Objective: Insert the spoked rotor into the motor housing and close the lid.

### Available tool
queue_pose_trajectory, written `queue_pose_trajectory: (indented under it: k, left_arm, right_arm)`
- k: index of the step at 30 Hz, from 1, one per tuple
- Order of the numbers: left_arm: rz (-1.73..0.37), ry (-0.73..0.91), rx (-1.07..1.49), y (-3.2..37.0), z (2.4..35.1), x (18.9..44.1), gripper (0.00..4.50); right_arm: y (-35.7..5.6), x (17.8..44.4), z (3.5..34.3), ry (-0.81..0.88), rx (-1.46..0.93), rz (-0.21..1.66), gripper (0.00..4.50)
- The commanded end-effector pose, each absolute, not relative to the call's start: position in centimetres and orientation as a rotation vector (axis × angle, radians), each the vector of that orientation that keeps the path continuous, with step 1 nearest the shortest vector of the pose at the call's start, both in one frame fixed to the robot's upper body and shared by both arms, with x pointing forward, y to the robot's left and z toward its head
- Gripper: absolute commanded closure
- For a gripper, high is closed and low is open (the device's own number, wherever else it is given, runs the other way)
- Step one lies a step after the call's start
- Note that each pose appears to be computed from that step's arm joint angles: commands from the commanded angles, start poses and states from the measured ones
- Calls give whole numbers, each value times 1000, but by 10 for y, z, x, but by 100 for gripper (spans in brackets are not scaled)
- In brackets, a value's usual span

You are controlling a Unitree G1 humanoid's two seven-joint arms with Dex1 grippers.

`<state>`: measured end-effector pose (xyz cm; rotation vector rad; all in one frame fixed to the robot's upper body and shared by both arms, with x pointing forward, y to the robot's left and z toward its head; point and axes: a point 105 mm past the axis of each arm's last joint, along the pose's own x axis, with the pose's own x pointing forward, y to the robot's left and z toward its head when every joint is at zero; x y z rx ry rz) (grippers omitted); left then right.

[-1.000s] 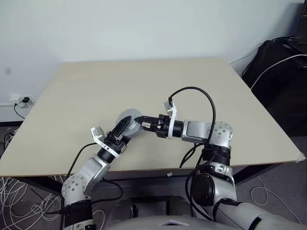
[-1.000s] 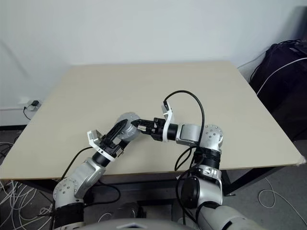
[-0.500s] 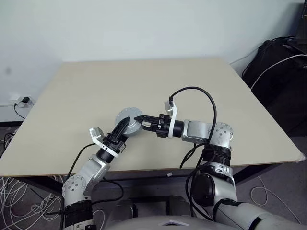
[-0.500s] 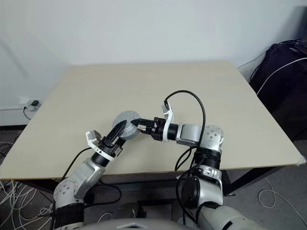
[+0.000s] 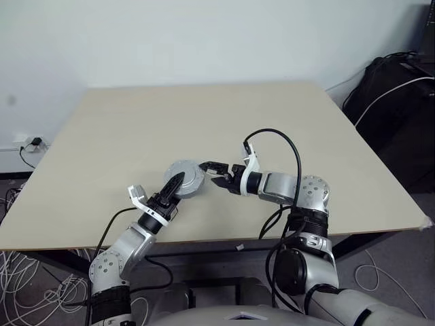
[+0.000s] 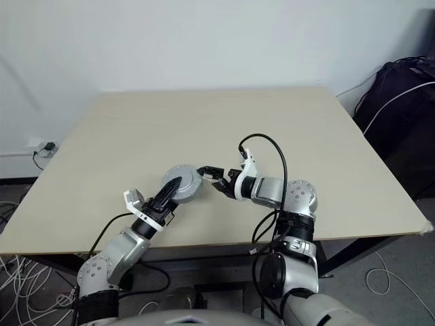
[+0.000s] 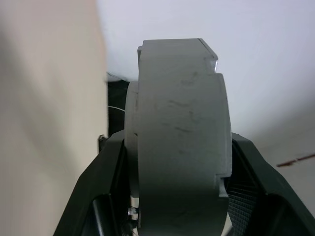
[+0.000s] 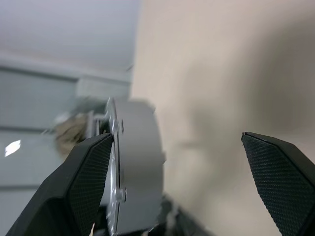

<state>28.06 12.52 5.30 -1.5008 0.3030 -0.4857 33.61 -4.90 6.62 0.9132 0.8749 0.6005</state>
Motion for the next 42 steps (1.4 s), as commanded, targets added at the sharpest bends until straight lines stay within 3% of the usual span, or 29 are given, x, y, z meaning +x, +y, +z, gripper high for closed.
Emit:
queue_pose_trajectory:
  k: [1,16,23,33,42]
  left_arm:
    - [-351,159,-1425,150,63,306,236]
    - [180,-34,-1333,223,45,354,236]
    - [307,-37,-1321,241,30,353,236]
    - [382,-28,-1337,248,18,347,236]
    - [512,16,-1380,256,-2,337,236]
  right_arm:
    - [-59,340,58,865,902,539,0]
    - [-60,339,67,824,903,579,0]
    - [-59,330,84,734,760,705,0]
    - [-63,313,66,484,79,901,0]
    - [-60,313,63,445,68,933,0]
